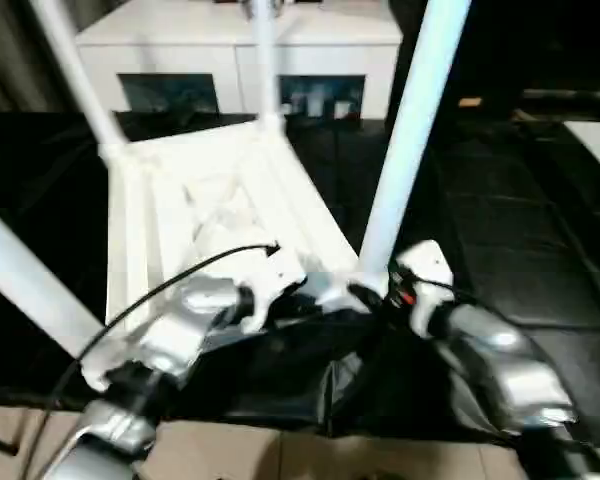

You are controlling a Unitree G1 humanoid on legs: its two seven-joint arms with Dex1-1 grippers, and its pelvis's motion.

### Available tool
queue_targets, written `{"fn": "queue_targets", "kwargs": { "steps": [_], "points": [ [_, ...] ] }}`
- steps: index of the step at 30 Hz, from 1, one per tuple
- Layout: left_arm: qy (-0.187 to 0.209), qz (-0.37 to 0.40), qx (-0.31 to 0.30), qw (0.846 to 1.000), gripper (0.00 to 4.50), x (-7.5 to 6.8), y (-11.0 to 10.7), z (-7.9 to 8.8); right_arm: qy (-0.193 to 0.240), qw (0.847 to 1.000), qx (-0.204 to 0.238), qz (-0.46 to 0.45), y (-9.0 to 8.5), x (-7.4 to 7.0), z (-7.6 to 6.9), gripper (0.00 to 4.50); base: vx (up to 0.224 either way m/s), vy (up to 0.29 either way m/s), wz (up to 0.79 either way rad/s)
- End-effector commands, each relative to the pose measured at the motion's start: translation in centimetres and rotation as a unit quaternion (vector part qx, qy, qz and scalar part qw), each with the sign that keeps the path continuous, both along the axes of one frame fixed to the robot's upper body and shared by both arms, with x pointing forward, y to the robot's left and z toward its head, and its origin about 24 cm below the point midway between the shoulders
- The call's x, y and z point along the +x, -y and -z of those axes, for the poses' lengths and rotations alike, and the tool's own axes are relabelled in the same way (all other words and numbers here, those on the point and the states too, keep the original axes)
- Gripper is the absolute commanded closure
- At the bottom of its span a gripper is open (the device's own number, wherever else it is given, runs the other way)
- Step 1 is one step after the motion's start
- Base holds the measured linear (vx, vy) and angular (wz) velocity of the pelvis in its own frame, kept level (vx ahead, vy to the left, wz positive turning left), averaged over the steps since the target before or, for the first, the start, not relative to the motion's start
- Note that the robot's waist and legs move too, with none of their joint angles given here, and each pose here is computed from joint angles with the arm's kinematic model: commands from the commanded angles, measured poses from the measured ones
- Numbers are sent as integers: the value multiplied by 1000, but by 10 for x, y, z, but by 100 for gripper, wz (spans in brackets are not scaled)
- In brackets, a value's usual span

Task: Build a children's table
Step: Rotate leg to tighten

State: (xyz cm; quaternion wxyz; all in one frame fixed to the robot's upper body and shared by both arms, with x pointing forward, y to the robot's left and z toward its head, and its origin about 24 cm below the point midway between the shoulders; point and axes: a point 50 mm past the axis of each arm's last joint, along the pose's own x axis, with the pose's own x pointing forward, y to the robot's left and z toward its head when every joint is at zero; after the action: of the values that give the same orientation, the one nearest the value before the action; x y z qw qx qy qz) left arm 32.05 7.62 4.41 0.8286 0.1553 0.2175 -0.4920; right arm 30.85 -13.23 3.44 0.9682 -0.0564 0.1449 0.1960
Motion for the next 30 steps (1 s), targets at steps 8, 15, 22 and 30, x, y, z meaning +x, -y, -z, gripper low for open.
{"fn": "queue_targets", "kwargs": {
  "steps": [8,15,22,30],
  "points": [
    [-31,-59,78,995,450,10,22,20,-35,998,-30,44,-35,10,16,181,0,0,0],
    [-19,-70,85,994,450,17,12,16,12,998,18,52,-24,12,-3,93,0,0,0],
    [16,-20,87,996,450,12,-10,9,34,999,10,-18,12,1,-19,50,0,0,0],
    [-14,90,54,994,450,-14,-32,6,17,976,6,-217,35,-24,-28,50,0,0,0]
  ]
}}
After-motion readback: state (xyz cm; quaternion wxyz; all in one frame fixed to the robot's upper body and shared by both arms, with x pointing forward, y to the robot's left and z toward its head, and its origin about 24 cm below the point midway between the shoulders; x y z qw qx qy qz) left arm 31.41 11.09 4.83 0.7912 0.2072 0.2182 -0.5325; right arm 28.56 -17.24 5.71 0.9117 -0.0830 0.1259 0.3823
